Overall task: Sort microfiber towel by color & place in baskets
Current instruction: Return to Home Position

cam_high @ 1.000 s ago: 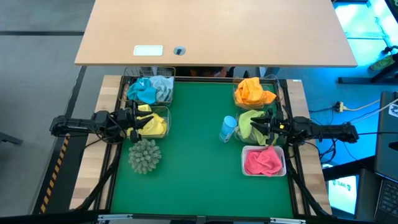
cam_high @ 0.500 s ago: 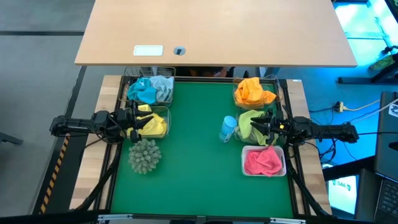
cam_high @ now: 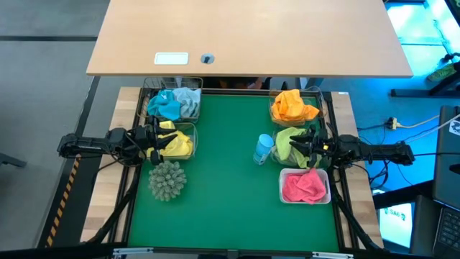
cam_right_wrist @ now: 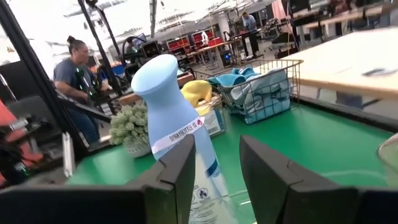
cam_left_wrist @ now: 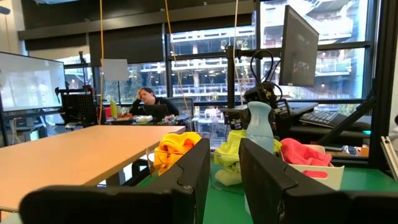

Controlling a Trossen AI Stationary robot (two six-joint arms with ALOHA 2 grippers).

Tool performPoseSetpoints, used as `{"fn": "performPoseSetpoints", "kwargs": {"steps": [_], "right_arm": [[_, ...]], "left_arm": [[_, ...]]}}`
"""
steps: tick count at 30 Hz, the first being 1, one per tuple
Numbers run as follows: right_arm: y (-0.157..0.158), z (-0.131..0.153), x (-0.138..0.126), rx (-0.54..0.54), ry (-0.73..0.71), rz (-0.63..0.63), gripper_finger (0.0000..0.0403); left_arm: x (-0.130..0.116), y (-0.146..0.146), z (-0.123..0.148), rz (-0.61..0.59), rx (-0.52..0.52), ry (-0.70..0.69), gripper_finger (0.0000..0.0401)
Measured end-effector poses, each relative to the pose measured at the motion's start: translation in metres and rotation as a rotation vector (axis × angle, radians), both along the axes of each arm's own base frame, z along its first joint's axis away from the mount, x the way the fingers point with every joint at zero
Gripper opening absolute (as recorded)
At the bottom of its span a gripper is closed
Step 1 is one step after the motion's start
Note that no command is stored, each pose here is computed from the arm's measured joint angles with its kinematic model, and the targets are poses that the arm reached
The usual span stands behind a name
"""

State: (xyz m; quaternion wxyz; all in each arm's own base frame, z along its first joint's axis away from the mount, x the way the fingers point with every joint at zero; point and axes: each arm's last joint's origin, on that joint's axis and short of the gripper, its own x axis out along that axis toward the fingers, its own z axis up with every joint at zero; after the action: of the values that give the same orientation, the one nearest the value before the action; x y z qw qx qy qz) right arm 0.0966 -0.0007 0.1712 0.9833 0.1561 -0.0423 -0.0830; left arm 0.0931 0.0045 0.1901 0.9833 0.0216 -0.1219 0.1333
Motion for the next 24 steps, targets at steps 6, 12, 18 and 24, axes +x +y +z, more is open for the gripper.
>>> {"fn": "performPoseSetpoints", "kwargs": {"steps": [6,12,18,24], "right_arm": [[0.0002,-0.0002,0.0001,-0.232,0.042,-0.007,0.0127],[0.0006,-0.0004,0.0002,-0.262,0.047,0.004,0.0127],[0.0006,-0.0004,0.0002,-0.263,0.047,0.004,0.0127],[0.0006,-0.0004,0.0002,-0.263,0.047,0.004,0.0127]], "left_arm": [[0.0,0.0,0.0,0.0,0.0,0.0,0.0082],[0.0,0.0,-0.0001,0.0,0.0,0.0,0.0082],[0.0,0.0,-0.0001,0.0,0.0,0.0,0.0082],[0.0,0.0,-0.0002,0.0,0.0,0.0,0.0082]]}}
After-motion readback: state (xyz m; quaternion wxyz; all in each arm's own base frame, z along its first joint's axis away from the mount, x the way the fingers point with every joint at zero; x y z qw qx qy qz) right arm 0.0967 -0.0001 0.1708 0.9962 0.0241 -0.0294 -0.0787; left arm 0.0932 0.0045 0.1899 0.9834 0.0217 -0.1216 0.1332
